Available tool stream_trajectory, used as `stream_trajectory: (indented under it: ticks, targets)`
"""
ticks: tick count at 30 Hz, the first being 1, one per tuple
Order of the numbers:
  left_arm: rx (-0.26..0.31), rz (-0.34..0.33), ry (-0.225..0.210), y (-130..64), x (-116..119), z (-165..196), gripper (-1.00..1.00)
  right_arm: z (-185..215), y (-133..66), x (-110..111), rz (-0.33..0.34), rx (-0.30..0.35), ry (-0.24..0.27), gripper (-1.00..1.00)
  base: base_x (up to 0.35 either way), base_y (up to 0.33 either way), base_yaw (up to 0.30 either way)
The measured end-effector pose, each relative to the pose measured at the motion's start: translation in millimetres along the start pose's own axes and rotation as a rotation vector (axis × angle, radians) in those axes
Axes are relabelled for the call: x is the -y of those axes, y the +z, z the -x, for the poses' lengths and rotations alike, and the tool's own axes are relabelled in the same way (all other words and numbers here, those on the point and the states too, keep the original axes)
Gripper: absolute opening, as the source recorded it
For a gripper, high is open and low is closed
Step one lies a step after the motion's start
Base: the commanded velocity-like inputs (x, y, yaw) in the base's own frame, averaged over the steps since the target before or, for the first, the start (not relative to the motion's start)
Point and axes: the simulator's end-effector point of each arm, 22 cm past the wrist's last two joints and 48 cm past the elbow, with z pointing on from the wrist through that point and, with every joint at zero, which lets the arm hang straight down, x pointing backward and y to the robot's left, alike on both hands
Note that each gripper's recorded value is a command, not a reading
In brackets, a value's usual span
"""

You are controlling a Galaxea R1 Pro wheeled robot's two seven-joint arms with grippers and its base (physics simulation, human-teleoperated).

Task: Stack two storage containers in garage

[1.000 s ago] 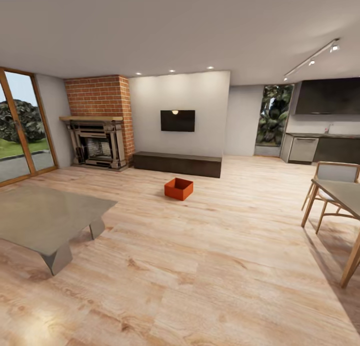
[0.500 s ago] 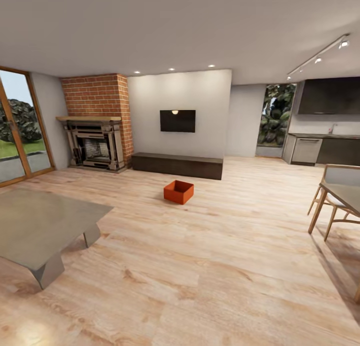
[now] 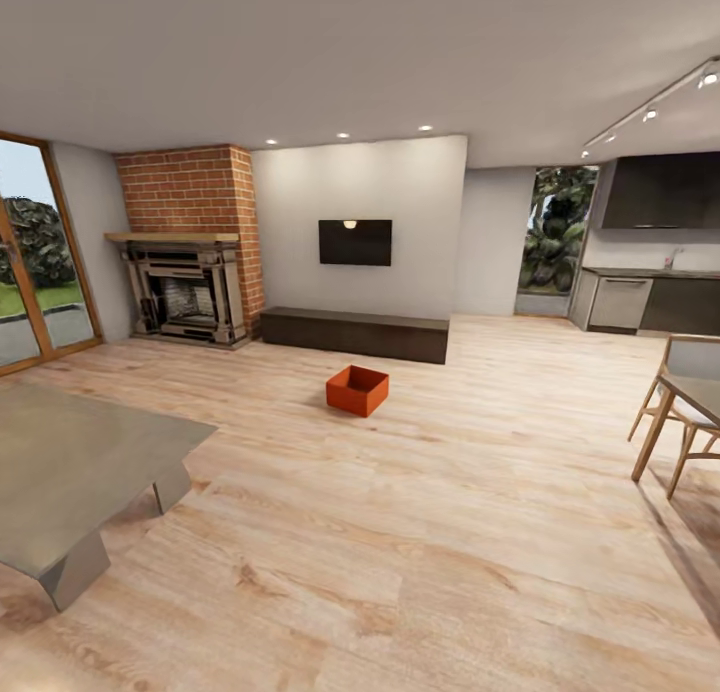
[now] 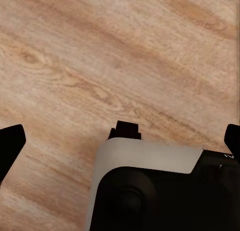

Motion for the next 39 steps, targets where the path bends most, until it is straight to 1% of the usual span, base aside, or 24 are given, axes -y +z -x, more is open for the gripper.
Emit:
stream_trajectory:
  ticks: [10, 39]
  targets:
    - [-0.002, -0.001, 0.0, -0.1, 0.8, -0.5, 1.0, -1.1, -0.7, -8.2, 0.007, -0.005, 0.006, 1.0, 0.325, 0.0, 0.0]
    - [-0.002, -0.002, 0.0, -0.1, 1.2, -0.5, 1.0, -0.9, -0.7, -8.8, 0.008, -0.005, 0.006, 1.0, 0.325, 0.0, 0.0]
